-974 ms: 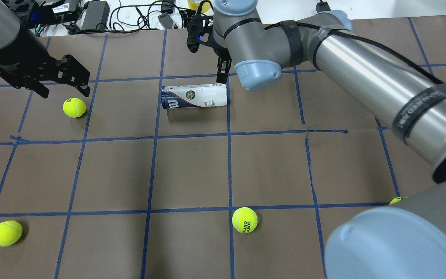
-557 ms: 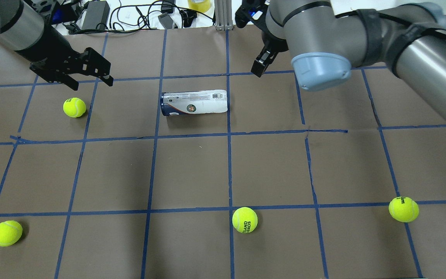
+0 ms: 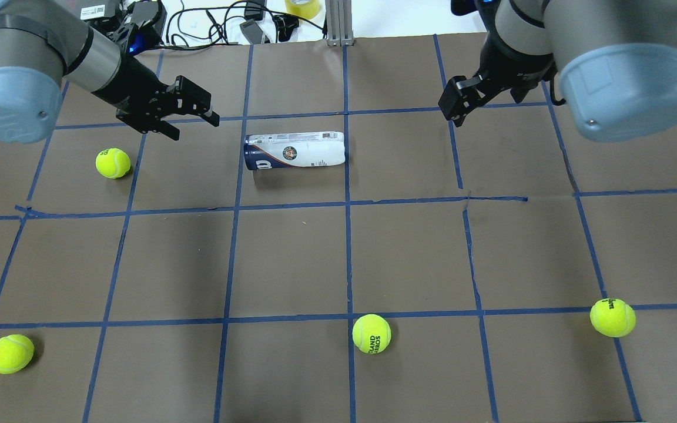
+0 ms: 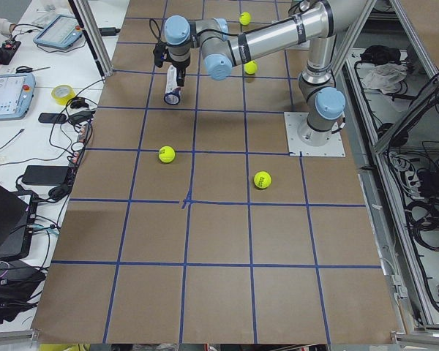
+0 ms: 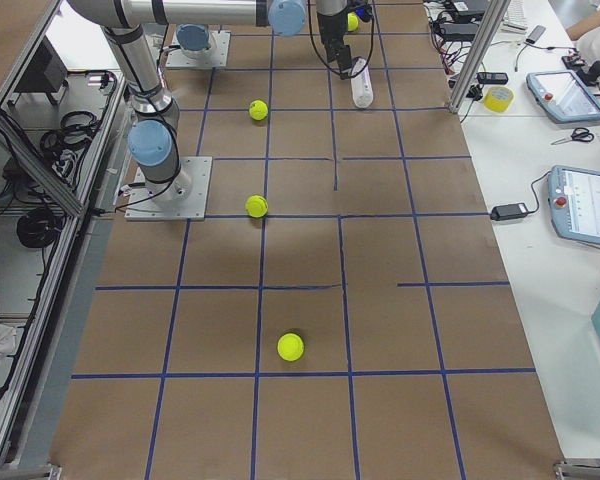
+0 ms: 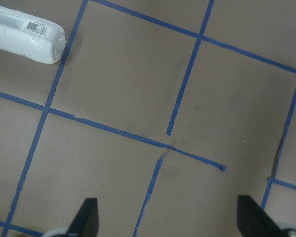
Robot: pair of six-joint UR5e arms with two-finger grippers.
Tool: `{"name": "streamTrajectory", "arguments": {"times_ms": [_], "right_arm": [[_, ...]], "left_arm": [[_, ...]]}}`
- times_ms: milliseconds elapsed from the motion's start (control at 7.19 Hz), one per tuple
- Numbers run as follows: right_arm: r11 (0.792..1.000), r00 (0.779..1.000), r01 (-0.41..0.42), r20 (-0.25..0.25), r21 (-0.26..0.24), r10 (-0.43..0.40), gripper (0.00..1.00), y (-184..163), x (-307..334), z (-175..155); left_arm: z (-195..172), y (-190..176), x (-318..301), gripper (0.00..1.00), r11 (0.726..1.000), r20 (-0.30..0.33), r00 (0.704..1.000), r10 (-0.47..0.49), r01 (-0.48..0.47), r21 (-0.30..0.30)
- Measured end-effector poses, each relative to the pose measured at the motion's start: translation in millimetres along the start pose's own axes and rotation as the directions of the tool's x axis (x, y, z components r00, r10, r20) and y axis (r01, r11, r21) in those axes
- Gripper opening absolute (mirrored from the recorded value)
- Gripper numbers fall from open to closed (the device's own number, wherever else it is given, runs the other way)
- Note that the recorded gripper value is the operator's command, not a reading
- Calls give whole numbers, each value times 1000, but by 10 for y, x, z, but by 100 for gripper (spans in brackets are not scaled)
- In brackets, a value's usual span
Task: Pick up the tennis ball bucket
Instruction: 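Raise the right gripper away while the left gripper reaches to the tube's open end, then grasp the tube's open rim with the left gripper and tilt it upward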
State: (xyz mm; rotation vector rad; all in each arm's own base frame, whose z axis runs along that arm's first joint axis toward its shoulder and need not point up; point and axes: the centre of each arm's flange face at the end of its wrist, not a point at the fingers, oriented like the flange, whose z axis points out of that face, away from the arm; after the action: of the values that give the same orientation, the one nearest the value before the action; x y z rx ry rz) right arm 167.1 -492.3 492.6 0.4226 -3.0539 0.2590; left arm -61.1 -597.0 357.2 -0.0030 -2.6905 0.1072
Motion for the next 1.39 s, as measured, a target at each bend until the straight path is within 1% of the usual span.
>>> {"name": "streamTrajectory", "arguments": {"times_ms": [139, 278, 417, 557, 835, 974, 1113, 1391], "right_arm": [[998, 998, -66, 8, -18, 66, 100, 87, 7, -148], [993, 993, -118, 17, -17, 118, 100, 93, 19, -276], [987, 987, -160, 32, -12, 160, 100, 18, 61, -375], [983, 982, -184, 45, -10, 185, 100, -103, 115, -437], [980, 979, -197, 53, -19, 198, 100, -219, 154, -485], [980, 979, -197, 53, -29, 198, 100, -215, 155, -481], [980, 979, -197, 53, -34, 198, 100, -209, 154, -475], [980, 979, -195, 53, -40, 197, 100, -206, 153, -461]], "left_arm": [[208, -137, -93, 100, 1000, -36, 999, -17, 17, 19], [419, -255, -175, 100, 998, -83, 995, -49, 51, 29], [626, -352, -263, 100, 995, -120, 989, -88, 92, 31], [828, -431, -364, 100, 992, -137, 984, -116, 122, 32], [1212, -535, -551, 100, 989, -158, 977, -142, 148, 29], [1359, -558, -598, 100, 985, -186, 969, -165, 171, 17], [1454, -567, -623, 100, 980, -204, 959, -197, 201, 3], [1581, -556, -613, 100, 972, -216, 948, -232, 233, -23]]}}
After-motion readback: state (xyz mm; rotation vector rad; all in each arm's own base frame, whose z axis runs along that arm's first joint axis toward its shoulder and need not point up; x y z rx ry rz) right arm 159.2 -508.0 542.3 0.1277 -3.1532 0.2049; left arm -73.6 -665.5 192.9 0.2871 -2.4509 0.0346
